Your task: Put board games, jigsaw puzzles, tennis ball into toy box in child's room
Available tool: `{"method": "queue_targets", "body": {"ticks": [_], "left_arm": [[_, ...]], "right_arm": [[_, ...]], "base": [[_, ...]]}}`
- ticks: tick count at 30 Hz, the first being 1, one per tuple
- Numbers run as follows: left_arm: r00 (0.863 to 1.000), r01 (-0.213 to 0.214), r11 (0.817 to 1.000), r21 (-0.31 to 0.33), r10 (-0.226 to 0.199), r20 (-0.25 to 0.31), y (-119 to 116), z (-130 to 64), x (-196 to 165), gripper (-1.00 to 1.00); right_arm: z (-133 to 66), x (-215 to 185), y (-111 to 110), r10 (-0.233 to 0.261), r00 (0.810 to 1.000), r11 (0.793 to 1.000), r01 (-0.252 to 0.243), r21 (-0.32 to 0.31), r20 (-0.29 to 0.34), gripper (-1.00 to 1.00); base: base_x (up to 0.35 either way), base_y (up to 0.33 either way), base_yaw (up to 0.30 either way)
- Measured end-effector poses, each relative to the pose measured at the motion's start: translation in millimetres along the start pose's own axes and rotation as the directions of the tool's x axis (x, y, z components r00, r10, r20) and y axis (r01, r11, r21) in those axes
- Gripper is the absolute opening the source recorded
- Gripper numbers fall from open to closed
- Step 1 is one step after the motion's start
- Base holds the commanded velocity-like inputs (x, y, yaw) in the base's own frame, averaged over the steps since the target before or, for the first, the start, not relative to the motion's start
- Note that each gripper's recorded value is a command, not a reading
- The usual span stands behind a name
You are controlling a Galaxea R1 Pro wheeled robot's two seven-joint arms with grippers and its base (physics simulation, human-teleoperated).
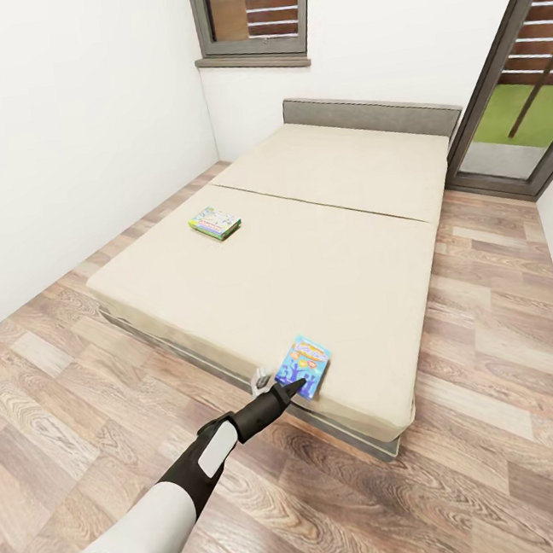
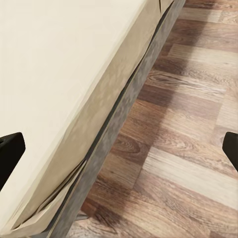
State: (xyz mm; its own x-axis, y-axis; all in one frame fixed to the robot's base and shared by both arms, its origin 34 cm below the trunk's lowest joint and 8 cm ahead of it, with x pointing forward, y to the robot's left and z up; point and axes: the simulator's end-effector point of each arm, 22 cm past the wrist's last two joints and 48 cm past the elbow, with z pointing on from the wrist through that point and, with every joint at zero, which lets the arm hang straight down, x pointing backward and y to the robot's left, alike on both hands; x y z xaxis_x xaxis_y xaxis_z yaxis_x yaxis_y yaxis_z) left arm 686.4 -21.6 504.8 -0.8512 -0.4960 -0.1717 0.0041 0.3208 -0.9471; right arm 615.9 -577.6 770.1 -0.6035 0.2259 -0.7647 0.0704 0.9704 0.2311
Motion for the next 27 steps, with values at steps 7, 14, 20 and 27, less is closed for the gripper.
{"method": "queue_targets", "body": {"ticks": [7,14,20,27], "left_arm": [[1.0,-0.016,1.0,0.025,0.016,-0.007,-11,5.3,4,-1.0],[1.0,-0.024,0.999,0.046,0.025,-0.004,-19,7.0,4,-1.0],[0.999,-0.036,0.997,0.07,0.036,0.001,-29,8.3,3,-1.0],[0.998,-0.059,0.992,0.114,0.058,0.013,-50,6.5,7,-1.0]], "right_arm": [[8.5,12,10,0.024,1.0,0.999,-0.024,-0.033,-0.011,1.0],[11.1,17,13,0.032,0.999,0.999,-0.032,-0.043,-0.014,1.0],[12.3,18,15,0.034,0.999,0.998,-0.035,-0.048,-0.017,1.0],[13.0,19,16,0.035,0.999,0.998,-0.036,-0.052,-0.018,1.0]], "base": [[0.0,0.0,0.0],[0.0,0.0,0.0],[0.0,0.0,0.0],[0.0,0.0,0.0]]}}
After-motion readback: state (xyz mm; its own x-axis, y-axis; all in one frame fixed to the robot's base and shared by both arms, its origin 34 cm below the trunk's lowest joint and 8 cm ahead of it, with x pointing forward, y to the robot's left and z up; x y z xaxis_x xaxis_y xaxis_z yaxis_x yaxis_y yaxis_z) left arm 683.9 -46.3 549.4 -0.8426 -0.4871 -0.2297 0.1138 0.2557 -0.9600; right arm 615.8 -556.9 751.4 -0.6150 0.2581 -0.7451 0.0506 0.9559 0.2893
